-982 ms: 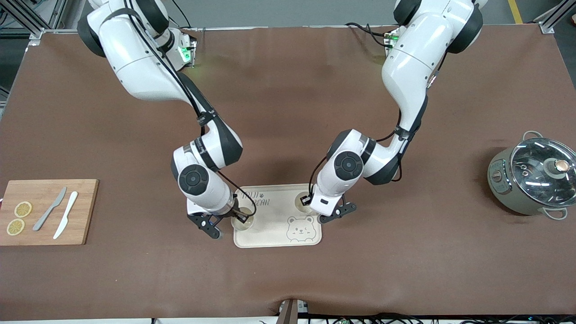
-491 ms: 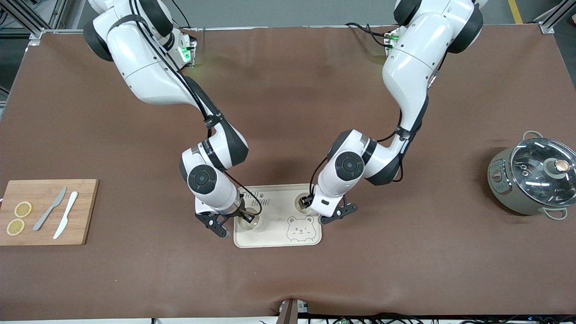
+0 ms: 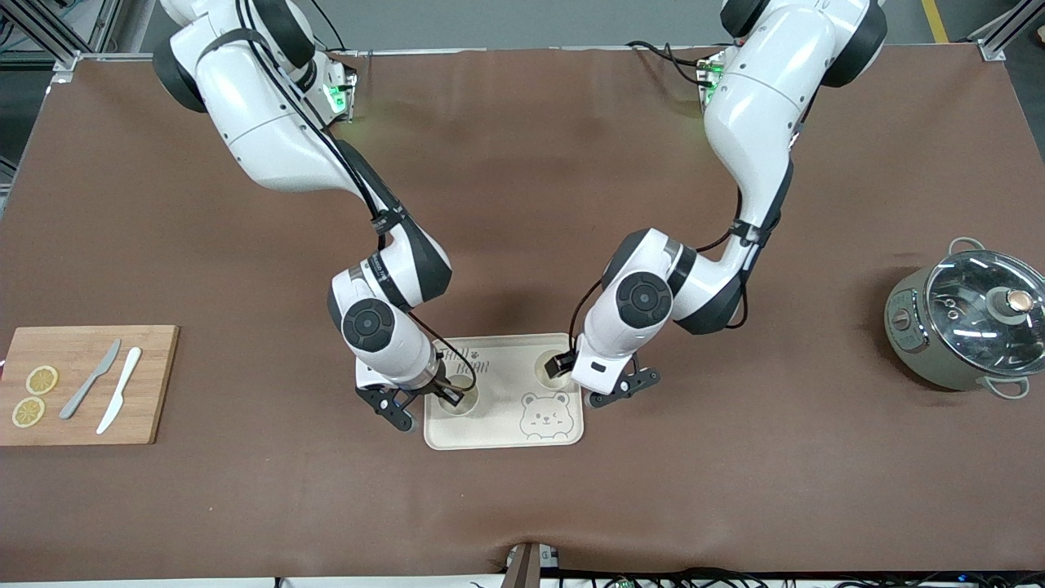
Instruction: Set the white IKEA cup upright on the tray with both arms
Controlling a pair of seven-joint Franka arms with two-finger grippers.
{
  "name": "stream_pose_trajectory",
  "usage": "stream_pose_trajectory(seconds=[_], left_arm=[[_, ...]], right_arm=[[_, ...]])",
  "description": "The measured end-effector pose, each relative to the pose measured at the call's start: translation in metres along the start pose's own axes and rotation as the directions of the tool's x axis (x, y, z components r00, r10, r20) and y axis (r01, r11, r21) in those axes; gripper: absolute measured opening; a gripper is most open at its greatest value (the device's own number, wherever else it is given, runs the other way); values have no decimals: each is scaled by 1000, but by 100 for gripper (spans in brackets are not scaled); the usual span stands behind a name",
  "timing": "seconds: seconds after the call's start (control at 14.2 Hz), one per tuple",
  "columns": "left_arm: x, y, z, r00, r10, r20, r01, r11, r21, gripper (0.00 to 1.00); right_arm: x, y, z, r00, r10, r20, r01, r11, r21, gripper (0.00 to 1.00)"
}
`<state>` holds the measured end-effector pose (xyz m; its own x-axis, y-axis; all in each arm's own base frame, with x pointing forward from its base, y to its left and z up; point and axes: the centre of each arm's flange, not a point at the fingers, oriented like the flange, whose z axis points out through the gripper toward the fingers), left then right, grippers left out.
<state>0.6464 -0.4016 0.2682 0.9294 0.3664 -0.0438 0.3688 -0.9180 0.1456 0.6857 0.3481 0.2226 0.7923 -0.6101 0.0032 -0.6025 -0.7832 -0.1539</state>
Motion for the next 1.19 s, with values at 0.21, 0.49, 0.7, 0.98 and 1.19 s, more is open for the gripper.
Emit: stream_pose_trajectory(seconds=[0.21, 0.49, 0.7, 0.98, 1.19], left_arm=[[5, -4, -39, 997, 71, -31, -70, 997, 42, 100], [13, -12, -97, 966, 226, -129, -208, 969, 136, 100], [30, -33, -118, 955, 279, -104, -257, 949, 180, 100], [67, -77, -151, 937, 340, -78, -319, 925, 207, 100], [85, -107, -182, 922, 383, -55, -362, 905, 225, 100]], right_arm=[[5, -2, -19, 1000, -2, -1, 2, 1000, -16, 80], [4, -4, -101, 999, -36, 21, 38, 995, -91, 100], [-2, 10, -205, 997, -45, 57, 52, 989, -136, 100], [-26, 53, -332, 991, -110, 81, 120, 982, -142, 100], [-64, 114, -406, 980, -191, 47, 196, 972, -133, 100]])
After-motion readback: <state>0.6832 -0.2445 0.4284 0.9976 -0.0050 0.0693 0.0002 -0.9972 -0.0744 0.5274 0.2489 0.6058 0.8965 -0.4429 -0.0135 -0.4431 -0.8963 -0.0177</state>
